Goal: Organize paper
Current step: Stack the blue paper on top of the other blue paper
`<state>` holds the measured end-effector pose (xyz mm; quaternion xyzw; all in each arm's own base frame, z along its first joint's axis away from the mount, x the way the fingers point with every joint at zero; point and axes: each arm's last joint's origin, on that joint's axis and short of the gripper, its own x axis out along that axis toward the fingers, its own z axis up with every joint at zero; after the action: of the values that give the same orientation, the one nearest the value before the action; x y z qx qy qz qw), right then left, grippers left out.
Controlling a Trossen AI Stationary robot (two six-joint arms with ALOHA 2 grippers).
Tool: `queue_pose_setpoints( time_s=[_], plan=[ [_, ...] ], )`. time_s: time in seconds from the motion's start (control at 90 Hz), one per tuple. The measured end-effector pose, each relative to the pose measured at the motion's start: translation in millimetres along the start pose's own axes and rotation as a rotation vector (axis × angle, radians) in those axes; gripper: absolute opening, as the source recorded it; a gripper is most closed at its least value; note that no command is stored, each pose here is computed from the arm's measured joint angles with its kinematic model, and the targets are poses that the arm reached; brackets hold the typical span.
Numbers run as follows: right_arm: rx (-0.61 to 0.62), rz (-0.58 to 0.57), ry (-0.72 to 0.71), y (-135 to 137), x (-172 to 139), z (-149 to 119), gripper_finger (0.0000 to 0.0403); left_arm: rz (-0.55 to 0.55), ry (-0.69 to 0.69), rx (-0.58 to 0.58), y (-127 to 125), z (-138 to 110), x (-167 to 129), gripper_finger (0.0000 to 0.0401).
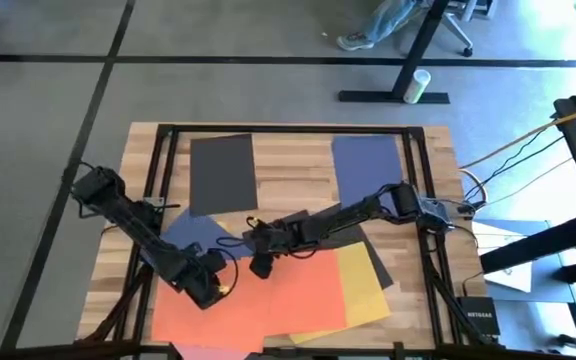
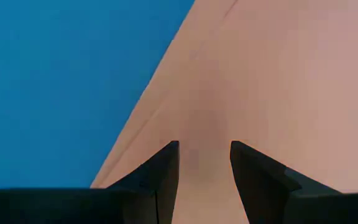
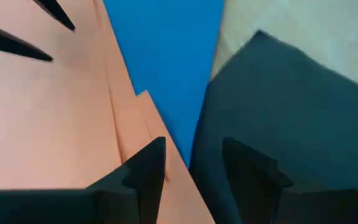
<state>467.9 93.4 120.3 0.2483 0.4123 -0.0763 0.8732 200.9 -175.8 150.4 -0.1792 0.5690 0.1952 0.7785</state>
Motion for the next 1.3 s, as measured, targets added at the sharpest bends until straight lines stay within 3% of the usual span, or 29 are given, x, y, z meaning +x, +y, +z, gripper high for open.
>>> queue_pose_setpoints(
  time_s=[0.267,0.611,0.756,0.967,1.133,1.3],
  plan=[
    [-0.014,0.061,-0.028,4.6,0.2,3.6,0.0149,0.002,-0.002,0.013,0.7,2.4,0.7,0.0129],
    [0.003,0.044,-0.019,-6.5,14.5,1.0,0.0145,-0.014,-0.011,0.018,0.3,7.7,1.8,0.0129],
    [0.011,0.073,-0.028,-7.4,19.5,1.0,0.0110,-0.015,-0.011,0.020,0.1,7.7,1.8,0.0129],
    [-0.007,0.062,-0.021,-8.6,20.1,-0.2,0.0012,-0.015,-0.011,0.021,0.2,7.7,1.8,0.0129],
    [-0.010,0.057,-0.033,-8.3,19.7,0.5,0.0002,-0.012,-0.010,0.030,0.5,7.6,1.8,0.0129],
    [-0.014,-0.026,-0.098,-6.6,8.0,6.8,0.0000,0.000,-0.005,0.045,1.6,7.2,1.8,0.0129]
  ],
)
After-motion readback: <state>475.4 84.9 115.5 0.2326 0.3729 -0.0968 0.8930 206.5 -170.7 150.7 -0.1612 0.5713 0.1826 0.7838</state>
